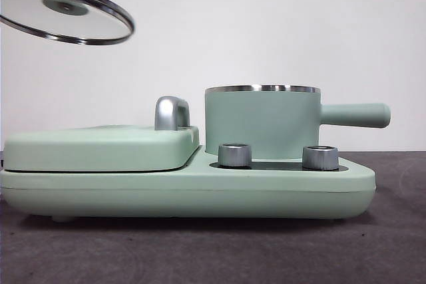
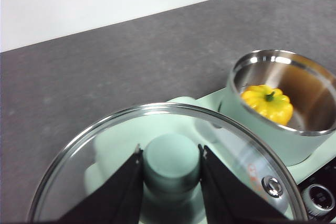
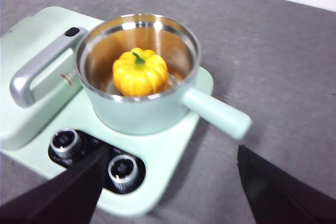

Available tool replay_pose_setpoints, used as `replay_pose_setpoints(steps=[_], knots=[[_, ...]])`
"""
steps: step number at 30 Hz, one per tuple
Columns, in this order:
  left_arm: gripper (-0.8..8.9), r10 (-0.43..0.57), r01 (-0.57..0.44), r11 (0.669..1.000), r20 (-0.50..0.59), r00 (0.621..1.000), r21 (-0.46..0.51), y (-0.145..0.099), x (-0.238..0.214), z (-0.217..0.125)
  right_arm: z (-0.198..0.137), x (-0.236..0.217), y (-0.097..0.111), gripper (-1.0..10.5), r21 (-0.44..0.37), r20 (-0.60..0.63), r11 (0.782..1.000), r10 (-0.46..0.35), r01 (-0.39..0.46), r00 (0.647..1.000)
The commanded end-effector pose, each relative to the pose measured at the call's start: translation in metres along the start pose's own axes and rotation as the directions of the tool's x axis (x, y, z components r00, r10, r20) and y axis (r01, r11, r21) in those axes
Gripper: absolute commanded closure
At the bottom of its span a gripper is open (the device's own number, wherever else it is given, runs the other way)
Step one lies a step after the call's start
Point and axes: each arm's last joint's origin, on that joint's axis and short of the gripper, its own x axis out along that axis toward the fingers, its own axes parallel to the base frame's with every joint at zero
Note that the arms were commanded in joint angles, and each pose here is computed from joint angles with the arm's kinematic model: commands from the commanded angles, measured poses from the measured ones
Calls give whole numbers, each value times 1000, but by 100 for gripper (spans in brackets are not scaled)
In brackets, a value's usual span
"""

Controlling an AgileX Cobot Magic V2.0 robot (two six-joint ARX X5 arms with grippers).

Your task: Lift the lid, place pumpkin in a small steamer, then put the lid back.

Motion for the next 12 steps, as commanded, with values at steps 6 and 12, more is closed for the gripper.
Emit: replay_pose_setpoints(steps=[6,12], knots=[[803,-129,124,990,88,988,61,-25,34,12,-13,-24,-4,570,69,27,997,-41,40,999],[803,-195,190,981,157,968,49,-49,70,15,-13,-27,-4,569,97,42,995,-40,35,998]])
